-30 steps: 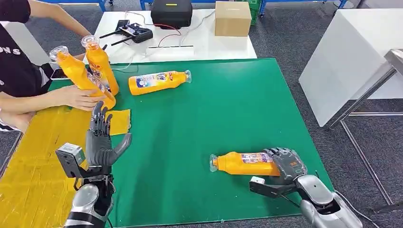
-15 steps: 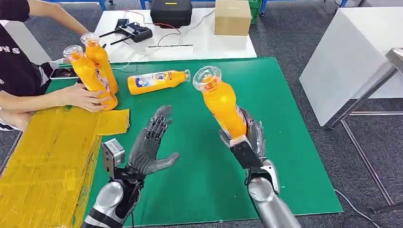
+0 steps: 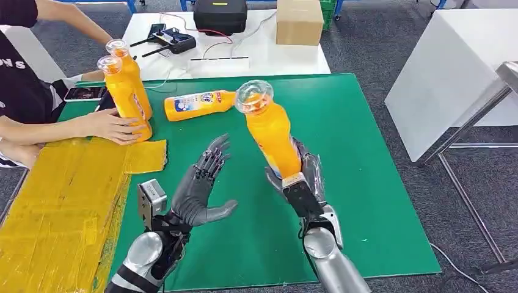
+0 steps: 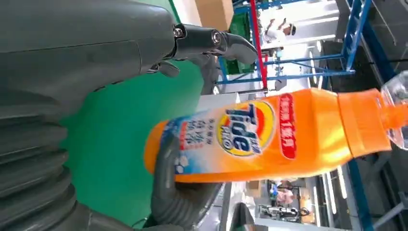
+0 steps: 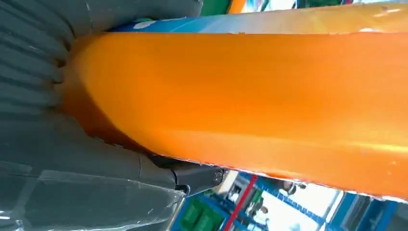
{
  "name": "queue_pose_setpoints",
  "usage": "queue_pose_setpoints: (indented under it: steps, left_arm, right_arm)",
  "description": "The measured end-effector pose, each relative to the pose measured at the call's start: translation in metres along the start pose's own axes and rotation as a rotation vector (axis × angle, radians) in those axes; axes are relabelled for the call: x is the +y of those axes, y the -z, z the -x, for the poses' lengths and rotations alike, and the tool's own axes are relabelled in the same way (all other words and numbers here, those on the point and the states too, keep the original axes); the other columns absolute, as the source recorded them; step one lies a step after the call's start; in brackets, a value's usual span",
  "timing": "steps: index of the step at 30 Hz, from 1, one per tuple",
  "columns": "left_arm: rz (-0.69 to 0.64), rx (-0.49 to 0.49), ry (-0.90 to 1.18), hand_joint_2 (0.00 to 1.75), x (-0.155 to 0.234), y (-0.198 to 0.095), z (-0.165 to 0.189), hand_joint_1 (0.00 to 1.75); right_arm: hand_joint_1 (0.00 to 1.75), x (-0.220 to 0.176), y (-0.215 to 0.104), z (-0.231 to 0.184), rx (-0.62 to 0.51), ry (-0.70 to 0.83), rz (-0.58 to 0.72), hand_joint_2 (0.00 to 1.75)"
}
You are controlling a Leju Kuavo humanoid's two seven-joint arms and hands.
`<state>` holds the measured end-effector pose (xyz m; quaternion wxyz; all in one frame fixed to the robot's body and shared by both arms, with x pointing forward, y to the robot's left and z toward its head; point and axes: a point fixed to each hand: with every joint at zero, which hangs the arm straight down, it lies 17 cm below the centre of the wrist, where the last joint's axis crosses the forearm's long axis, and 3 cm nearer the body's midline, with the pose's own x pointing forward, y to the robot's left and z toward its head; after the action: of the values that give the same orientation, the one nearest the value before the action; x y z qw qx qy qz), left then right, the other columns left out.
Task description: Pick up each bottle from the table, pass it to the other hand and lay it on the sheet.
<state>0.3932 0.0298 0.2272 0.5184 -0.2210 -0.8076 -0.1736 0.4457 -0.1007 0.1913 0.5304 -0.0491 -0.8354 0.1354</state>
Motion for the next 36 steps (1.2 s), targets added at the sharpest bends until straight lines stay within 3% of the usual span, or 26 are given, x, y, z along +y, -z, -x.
queue_pose_setpoints:
  steps: [6,19,29,36]
  left_arm:
    - [0.008,-0.006,0.001,1.75,0.0,0.003,-0.002,0.0]
    - [0.011,-0.004,0.003,1.75,0.0,0.003,-0.001,0.0]
    - [-0.026,0.021,-0.017,1.75,0.016,0.005,0.008,0.0]
    - [-0.064,0.061,-0.061,1.75,0.031,-0.002,0.024,0.0]
  right_arm:
    - [1.75,0.03,-0.006,0.001,0.011,0.007,-0.063,1.75]
    - [1.75,0.047,-0.008,0.005,0.022,0.004,-0.107,1.75]
    - [1.75,0.14,-0.038,-0.028,-0.092,-0.087,-0.341,1.75]
    - [1.75,0.163,-0.044,-0.028,-0.124,-0.151,-0.416,1.75]
